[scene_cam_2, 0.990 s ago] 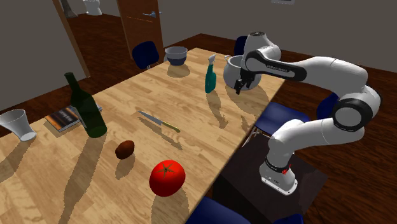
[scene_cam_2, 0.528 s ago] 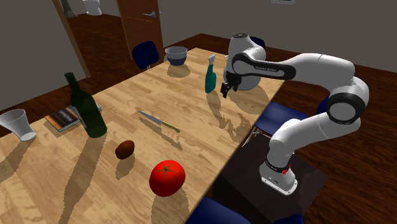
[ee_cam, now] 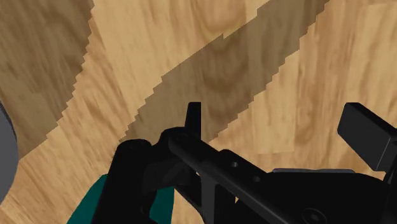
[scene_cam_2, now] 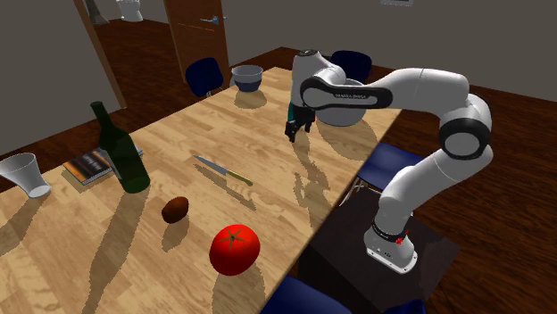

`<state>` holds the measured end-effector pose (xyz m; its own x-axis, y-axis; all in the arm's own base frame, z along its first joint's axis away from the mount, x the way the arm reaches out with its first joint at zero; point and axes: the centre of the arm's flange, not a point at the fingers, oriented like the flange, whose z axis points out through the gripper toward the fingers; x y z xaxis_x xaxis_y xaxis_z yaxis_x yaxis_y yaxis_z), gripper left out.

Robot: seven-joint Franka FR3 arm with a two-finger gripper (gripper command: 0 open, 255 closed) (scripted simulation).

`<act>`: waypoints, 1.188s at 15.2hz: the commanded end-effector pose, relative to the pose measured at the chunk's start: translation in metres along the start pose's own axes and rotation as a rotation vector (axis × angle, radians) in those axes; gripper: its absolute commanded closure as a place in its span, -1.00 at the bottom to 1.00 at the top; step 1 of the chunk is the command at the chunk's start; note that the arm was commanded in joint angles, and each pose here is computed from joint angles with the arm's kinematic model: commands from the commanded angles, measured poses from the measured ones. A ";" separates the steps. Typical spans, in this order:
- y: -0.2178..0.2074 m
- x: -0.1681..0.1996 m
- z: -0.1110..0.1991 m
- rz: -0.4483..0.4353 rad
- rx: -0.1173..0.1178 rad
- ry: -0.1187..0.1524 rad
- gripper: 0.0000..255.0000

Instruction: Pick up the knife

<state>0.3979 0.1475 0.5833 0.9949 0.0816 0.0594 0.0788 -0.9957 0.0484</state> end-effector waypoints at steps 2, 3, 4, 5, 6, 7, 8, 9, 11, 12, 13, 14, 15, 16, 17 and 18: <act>-0.037 0.016 0.002 -0.018 0.007 -0.009 -1.00; -0.049 0.021 0.002 -0.024 0.009 -0.012 -1.00; -0.061 0.027 0.002 -0.030 0.011 -0.015 -1.00; -0.073 0.032 0.003 -0.036 0.013 -0.018 -1.00; -0.085 0.037 0.003 -0.042 0.015 -0.021 -1.00; -0.097 0.042 0.003 -0.048 0.017 -0.024 -1.00; -0.109 0.047 0.003 -0.054 0.019 -0.027 -1.00; -0.121 0.052 0.003 -0.060 0.021 -0.030 -1.00; -0.146 0.061 0.003 -0.072 0.025 -0.036 -1.00; -0.158 0.066 0.003 -0.078 0.027 -0.039 -1.00; -0.170 0.070 0.003 -0.084 0.029 -0.042 -1.00; -0.183 0.075 0.003 -0.090 0.031 -0.045 -1.00; -0.195 0.079 0.003 -0.096 0.033 -0.048 -1.00; -0.207 0.084 0.003 -0.102 0.035 -0.051 -1.00; -0.220 0.088 0.003 -0.108 0.037 -0.054 -1.00; -0.232 0.092 0.003 -0.114 0.039 -0.057 -1.00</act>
<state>0.4688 0.3729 0.5754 0.9821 0.1881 0.0020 0.1881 -0.9820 0.0156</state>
